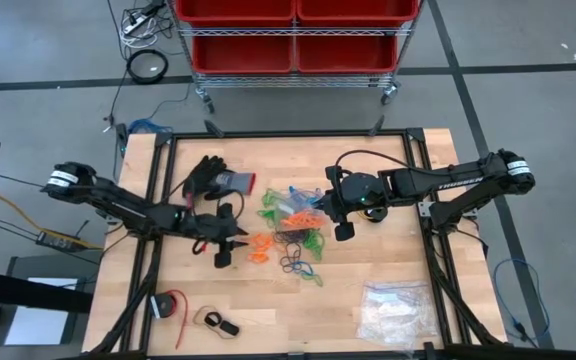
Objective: Sort rubber bands
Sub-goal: Put the orange rubber band into the transparent zip bag
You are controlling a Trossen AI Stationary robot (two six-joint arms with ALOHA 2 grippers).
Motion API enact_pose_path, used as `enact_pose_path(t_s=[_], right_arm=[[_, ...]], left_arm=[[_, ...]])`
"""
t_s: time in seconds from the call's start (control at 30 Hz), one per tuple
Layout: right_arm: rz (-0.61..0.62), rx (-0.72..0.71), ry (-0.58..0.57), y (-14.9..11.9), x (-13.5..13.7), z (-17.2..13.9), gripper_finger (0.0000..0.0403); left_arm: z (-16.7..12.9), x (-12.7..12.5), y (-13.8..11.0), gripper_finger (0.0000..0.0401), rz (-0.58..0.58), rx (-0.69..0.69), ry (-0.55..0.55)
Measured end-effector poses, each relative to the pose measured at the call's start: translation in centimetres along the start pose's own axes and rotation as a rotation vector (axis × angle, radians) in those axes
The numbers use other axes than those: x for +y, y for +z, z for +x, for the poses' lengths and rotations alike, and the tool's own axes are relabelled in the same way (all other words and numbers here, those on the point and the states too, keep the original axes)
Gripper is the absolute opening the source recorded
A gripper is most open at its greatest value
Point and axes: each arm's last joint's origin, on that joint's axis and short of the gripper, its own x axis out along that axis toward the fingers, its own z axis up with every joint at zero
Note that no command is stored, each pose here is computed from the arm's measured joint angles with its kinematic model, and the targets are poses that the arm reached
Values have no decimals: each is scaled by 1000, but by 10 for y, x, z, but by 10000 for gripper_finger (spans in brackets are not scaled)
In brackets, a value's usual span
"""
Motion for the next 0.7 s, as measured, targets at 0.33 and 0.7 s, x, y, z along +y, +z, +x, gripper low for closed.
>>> enact_pose_path(t_s=[0.33, 0.7], right_arm=[[-3, -4, -3, 0, -1, 0, 0], [-3, 1, 0, 0, 0, 0, 0]], left_arm=[[13, 2, -21, 137, 9, 61, 10], [25, 4, -30, 22, 38, 111, 84]])
